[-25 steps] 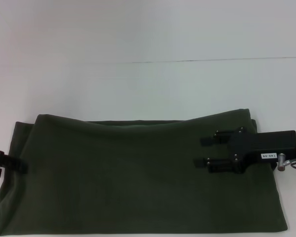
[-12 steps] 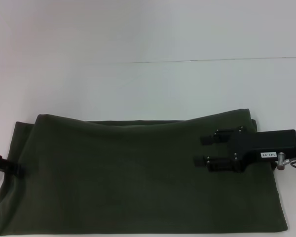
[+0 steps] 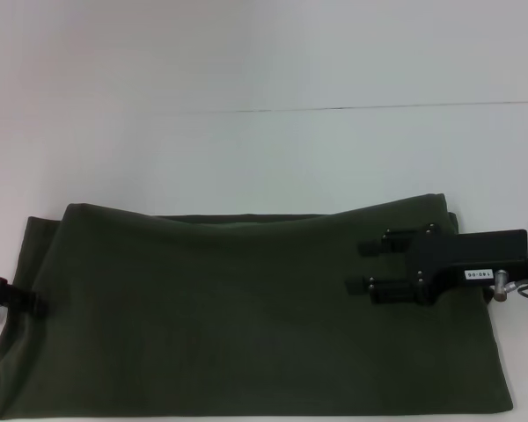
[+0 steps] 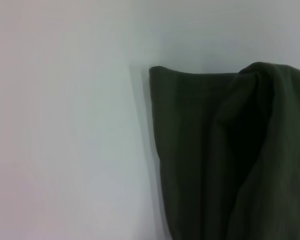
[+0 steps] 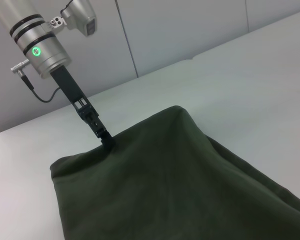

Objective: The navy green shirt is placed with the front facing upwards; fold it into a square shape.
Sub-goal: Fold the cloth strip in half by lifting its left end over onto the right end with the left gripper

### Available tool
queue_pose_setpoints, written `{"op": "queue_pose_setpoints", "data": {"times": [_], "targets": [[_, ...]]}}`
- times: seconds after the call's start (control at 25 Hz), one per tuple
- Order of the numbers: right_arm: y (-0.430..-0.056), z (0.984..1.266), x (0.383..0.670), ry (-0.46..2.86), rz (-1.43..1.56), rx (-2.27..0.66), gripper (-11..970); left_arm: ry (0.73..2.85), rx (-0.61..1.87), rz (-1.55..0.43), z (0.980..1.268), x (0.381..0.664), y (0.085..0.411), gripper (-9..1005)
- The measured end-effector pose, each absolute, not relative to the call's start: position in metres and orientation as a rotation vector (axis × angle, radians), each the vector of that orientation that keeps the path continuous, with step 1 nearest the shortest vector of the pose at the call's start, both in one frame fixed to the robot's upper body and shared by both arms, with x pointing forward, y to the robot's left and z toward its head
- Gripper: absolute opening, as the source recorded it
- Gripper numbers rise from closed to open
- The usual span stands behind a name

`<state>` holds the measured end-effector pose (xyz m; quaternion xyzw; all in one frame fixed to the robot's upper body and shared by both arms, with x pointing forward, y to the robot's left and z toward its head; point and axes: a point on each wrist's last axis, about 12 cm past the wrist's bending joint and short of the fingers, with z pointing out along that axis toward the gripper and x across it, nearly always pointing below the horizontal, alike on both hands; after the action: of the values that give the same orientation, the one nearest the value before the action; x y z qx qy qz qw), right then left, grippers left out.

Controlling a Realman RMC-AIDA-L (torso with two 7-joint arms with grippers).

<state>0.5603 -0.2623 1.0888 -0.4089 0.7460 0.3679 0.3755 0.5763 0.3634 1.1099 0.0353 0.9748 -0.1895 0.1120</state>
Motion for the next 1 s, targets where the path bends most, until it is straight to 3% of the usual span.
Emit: {"op": "queue_pose_setpoints", "data": {"times": [0.56, 0.8, 1.0], "targets": [[-0.262, 1.090, 0.561, 1.909, 0.941, -1.046, 709, 2.833, 0.089, -0.568, 1.115, 0.579, 0.364, 868], [-0.262, 1.091, 0.562, 1.911, 0.939, -1.043, 709, 2.737, 0.137, -0.809, 1.144, 0.577, 0.356, 868], [-0.263, 1.091, 0.562, 1.913, 0.936, -1.041, 709, 2.723, 0.194, -0.996, 1.147, 0.573, 0.342, 868]]}}
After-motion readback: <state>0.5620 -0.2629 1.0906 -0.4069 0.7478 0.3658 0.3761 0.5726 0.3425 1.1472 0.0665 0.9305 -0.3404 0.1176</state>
